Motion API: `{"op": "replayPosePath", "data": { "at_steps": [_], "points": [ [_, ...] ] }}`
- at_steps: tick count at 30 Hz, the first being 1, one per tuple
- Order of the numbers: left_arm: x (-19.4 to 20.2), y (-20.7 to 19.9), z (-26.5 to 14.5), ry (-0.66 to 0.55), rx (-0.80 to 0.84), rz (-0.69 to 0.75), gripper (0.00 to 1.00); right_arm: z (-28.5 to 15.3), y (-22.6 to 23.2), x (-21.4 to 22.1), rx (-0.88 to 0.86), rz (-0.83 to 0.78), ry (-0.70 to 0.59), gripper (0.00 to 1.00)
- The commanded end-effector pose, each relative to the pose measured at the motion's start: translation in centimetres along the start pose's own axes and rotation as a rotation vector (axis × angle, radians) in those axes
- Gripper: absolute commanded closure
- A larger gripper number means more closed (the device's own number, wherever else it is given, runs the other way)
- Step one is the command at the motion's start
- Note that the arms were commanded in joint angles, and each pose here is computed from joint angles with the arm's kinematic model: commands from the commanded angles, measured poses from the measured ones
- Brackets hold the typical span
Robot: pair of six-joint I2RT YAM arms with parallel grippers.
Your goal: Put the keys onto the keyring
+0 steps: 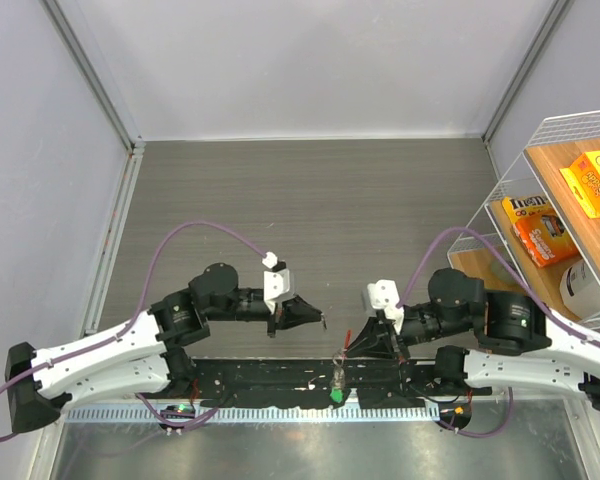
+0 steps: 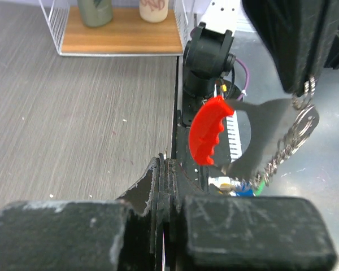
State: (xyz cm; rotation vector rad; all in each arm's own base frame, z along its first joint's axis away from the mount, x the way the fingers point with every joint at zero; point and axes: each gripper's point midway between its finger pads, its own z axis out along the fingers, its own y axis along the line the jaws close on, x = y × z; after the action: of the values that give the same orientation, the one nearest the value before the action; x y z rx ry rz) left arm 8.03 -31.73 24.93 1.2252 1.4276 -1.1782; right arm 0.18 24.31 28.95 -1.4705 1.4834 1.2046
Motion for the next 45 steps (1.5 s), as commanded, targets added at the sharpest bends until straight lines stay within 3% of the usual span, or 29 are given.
{"op": "replayPosePath", "data": {
  "at_steps": [1,7,18,23,45],
  "points": [
    [-4.8,-1.9,-1.1,-0.211,0.082,0.154,1.00,1.2,1.2,-2.6,-0.097,-0.026,-0.089,0.94],
    [-5.1,-3.5,-2.5,-0.275,0.144,0.227,1.00,2.5,1.2,-2.4,-0.124,-0.011,-0.052,0.94],
    [-3.8,-6.7,-3.7,-0.282,0.325,0.319,1.00,3.6,0.4,-2.3,-0.118,-0.035,0.014,0.94],
    [-3.3,-7.1,-3.9,-0.293,0.343,0.338,1.00,3.9,0.4,-2.9,-0.148,-0.090,0.039,0.94],
    [-2.8,-8.3,-4.7,-0.322,0.407,0.379,1.00,5.8,0.4,-3.3,-0.191,-0.067,0.060,0.94]
  ]
}}
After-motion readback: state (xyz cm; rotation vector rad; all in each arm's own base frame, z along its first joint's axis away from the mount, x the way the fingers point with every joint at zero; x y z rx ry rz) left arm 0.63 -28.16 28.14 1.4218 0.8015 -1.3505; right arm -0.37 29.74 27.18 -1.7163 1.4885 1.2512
